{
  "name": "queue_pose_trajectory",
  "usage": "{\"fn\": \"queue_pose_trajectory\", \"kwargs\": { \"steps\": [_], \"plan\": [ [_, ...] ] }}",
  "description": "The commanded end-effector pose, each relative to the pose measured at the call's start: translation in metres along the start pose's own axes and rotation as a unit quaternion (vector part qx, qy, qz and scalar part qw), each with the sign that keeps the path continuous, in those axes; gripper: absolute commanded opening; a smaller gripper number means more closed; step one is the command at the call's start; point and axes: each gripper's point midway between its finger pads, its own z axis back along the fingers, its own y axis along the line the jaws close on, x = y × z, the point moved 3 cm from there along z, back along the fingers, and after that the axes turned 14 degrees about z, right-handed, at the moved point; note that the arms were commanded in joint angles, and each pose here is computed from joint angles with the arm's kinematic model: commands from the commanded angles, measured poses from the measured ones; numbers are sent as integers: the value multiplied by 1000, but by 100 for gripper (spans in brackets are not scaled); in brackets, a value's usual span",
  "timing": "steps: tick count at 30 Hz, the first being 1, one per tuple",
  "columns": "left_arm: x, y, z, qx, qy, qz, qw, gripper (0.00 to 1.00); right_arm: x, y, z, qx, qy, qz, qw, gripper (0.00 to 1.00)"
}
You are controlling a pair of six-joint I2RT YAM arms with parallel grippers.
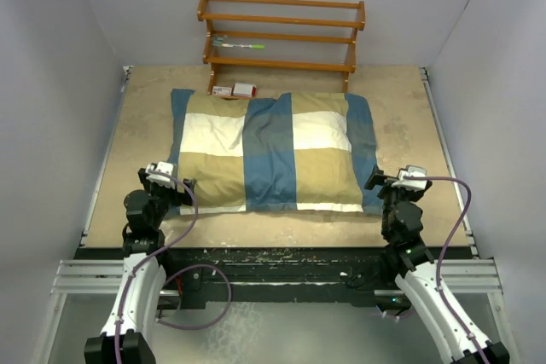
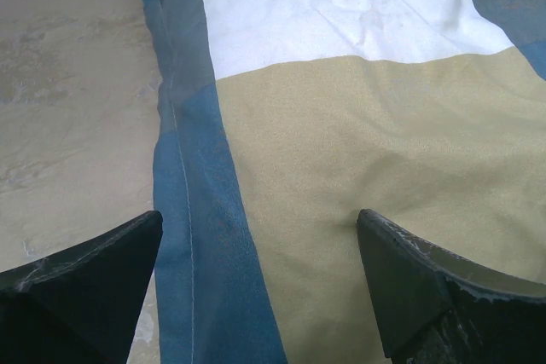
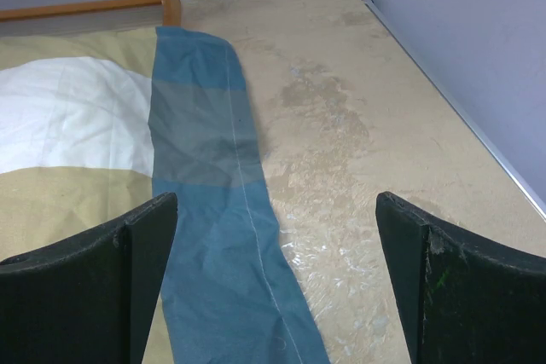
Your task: Remove the pillowcase from the pillow
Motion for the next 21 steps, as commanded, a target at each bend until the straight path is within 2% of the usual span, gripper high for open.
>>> {"fn": "queue_pose_trajectory", "kwargs": {
  "steps": [1,9,13,14,15,17,19,21],
  "plan": [
    [17,-2,-1,-4,-24,-4,1000,99,3,1,-1,2,-8,1,1000,100],
    [18,-2,-2,-4,-25,-4,1000,99,9,-2,-2,-5,-2,0,1000,100],
    [63,-6,-3,3,-9,2,1000,99,39,-8,-7,-10,9,6,1000,100],
    [74,-10,-5,-9,17,-11,1000,99,49,-20,-10,-63,22,-28,997,100],
    [93,-17,-7,-36,33,-38,998,99,64,-31,-12,-116,26,-95,988,100],
    [112,-26,-9,-70,104,-48,991,99,93,-35,-17,-141,45,-169,974,100],
    [126,-40,-11,-133,171,-55,975,99,119,-38,-20,-144,53,-190,970,100],
    [131,-54,-10,-190,226,-37,955,99,118,-29,-21,-134,77,-225,962,100]
  ]
}}
